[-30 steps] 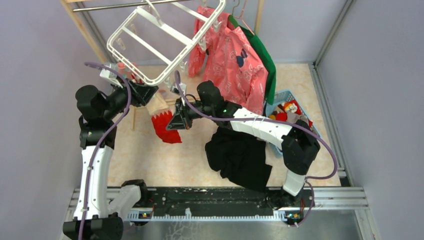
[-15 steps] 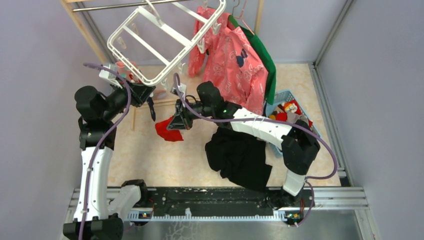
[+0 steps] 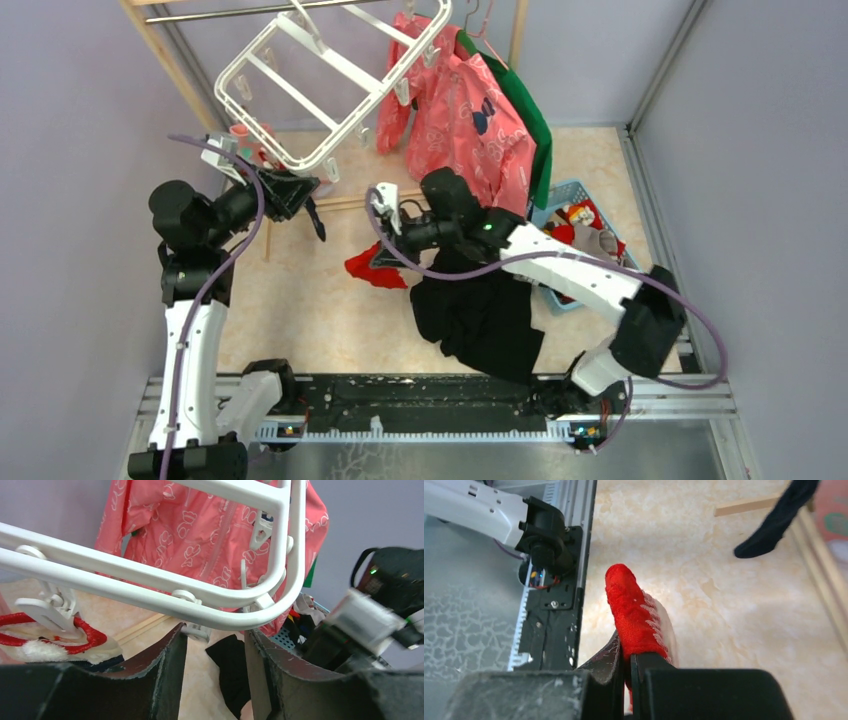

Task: Remove the socks clipped to the hanger
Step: Remove the sock from the hanger, then place the sock in the bin.

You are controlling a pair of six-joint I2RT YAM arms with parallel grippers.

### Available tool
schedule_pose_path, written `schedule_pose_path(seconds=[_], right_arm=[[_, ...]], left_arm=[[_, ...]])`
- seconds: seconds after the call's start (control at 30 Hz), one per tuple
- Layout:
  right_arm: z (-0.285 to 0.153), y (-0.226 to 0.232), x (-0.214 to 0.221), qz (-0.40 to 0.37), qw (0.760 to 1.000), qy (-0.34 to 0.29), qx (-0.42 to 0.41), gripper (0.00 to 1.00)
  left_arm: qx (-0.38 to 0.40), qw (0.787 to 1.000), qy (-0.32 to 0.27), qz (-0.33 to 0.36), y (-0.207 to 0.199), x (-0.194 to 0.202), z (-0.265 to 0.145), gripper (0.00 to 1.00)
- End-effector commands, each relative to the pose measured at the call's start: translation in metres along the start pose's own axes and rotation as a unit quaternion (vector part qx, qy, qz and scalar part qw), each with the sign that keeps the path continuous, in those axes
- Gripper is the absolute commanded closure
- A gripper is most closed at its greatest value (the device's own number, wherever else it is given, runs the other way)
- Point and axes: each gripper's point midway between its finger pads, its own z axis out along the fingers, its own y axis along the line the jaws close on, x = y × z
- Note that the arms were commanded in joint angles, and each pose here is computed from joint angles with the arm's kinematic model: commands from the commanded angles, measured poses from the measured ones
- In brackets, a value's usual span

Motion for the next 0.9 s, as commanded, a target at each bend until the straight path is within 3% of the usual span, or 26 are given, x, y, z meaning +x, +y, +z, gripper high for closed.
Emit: schedule_pose_path(seconds=[0.0,0.17,0.33,0.53,0.87], right_arm=[[-0.064,-0.001,-0.018,-0.102,0.993,0.003,0.059,1.00],[-0.133,-0.017,-0.005,-0.093,0.987,0.016,0.129,1.00],[-0.203,-0.027,0.002,-0.089,0.966,0.004,0.242,1.00],[-0.264,-0.036,0.033,-0.050,0.926,0.042,0.371,1.00],[-0.338,-0.050,0.088,0.058,0.849,0.103,0.515,1.00]], left_arm=[[0.035,0.999,-0.004,0.013,-0.014,-0.002,-0.002,0.45],[0.043,0.999,-0.002,0.026,-0.016,-0.001,-0.002,0.36],[0.046,0.998,0.002,0.036,-0.015,0.001,-0.002,0.31],[0.050,0.998,0.008,0.037,-0.015,0.002,-0.001,0.27],[0.042,0.998,0.011,0.044,-0.013,0.002,-0.002,0.25]])
